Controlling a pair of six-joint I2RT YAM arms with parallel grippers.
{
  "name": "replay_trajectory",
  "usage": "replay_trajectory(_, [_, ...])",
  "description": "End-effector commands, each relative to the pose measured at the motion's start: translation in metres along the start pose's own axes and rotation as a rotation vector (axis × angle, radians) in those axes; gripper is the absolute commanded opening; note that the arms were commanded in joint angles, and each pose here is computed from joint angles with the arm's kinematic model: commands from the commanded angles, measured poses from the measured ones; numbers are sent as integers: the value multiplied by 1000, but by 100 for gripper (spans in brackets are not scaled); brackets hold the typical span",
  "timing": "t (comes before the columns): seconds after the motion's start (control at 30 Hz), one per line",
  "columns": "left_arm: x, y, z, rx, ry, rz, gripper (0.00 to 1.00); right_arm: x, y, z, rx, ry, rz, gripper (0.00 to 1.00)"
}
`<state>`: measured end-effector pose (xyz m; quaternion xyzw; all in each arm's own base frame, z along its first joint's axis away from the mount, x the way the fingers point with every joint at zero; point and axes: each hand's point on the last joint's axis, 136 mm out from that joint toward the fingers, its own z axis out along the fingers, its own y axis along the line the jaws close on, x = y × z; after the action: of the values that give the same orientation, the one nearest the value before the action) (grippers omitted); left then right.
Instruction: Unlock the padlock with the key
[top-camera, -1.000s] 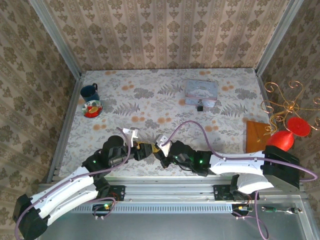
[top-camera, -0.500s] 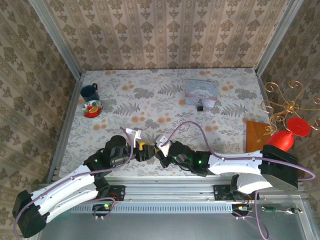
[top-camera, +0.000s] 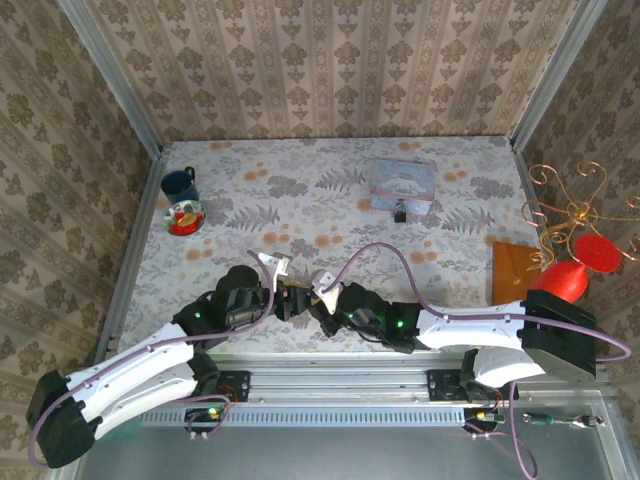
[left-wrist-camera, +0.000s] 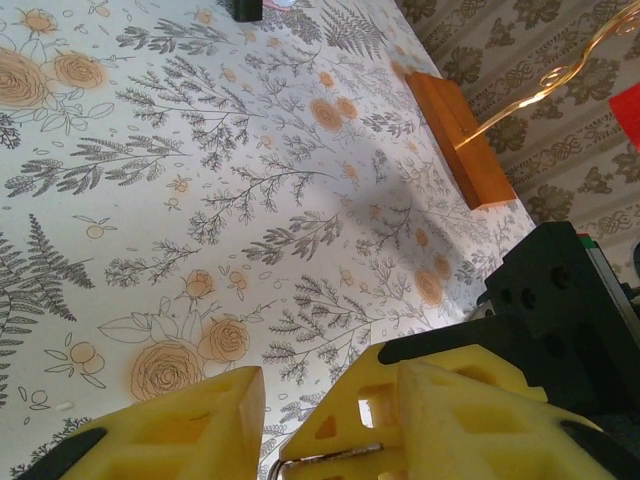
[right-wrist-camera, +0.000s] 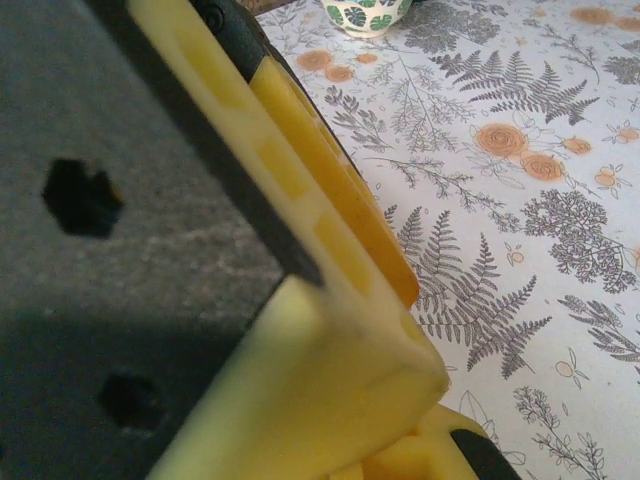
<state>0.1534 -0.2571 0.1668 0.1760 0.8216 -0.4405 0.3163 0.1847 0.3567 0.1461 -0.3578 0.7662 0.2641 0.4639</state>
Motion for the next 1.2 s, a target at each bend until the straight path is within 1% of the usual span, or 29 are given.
replay_trajectory(0.0, [3,5,-1,-35,16,24,38,-38,7,-12,-38,-131,59,0])
replay_trajectory(0.27, [1,9,-6,-56,-8,28,33,-39,0,-17,-54,-151,112,0])
replay_trajectory(0.63, [-1,13,-6,-75,-24,22,17,-41,-5,-22,-48,-172,146,0])
replay_trajectory(1.07, [-16,12,-10,-73,-119,-20,0,-38,-8,-17,-49,-159,195,0])
replay_trajectory(1.17, [-22,14,-12,-78,-161,-52,0,-39,-12,-17,-61,-161,234,0])
